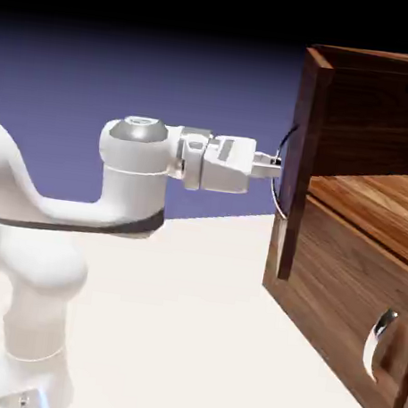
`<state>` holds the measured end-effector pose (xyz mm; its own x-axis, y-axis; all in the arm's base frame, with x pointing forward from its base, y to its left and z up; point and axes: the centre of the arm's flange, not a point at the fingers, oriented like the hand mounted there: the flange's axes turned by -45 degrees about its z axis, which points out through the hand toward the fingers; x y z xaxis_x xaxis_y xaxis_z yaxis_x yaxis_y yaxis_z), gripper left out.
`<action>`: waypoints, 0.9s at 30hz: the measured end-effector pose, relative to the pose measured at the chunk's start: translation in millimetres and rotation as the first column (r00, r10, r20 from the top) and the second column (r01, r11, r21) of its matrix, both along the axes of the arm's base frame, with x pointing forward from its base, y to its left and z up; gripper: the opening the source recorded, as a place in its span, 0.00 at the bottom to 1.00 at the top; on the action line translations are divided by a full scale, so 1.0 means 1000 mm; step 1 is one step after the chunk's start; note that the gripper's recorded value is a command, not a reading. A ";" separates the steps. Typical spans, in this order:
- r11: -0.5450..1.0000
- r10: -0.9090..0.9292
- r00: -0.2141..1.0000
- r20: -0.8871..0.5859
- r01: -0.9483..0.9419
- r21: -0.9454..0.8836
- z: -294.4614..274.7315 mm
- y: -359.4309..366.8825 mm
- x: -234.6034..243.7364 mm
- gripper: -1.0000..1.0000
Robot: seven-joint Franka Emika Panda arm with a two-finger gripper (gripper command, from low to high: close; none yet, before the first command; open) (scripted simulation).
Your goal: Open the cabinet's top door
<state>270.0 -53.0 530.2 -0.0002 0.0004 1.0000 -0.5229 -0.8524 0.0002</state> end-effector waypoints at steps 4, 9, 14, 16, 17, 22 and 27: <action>0.998 -0.063 0.998 0.000 0.063 0.000 0.000 0.024 -0.020 0.00; 0.991 -0.132 0.991 0.000 0.132 0.000 0.000 0.053 -0.041 0.00; 0.981 -0.196 0.981 0.000 0.196 0.000 0.000 0.081 -0.059 0.00; 0.975 -0.221 0.975 0.000 0.221 0.000 0.000 0.092 -0.065 0.00; 0.972 -0.233 0.972 0.000 0.233 0.000 0.000 0.098 -0.068 0.00; 0.954 -0.299 0.954 0.000 0.299 0.000 0.000 0.129 -0.084 0.00; 0.927 -0.374 0.927 0.000 0.374 0.000 0.000 0.167 -0.099 0.00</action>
<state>171.1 113.9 530.2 -0.0002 0.0001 1.0000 -0.8037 -0.5950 -0.0001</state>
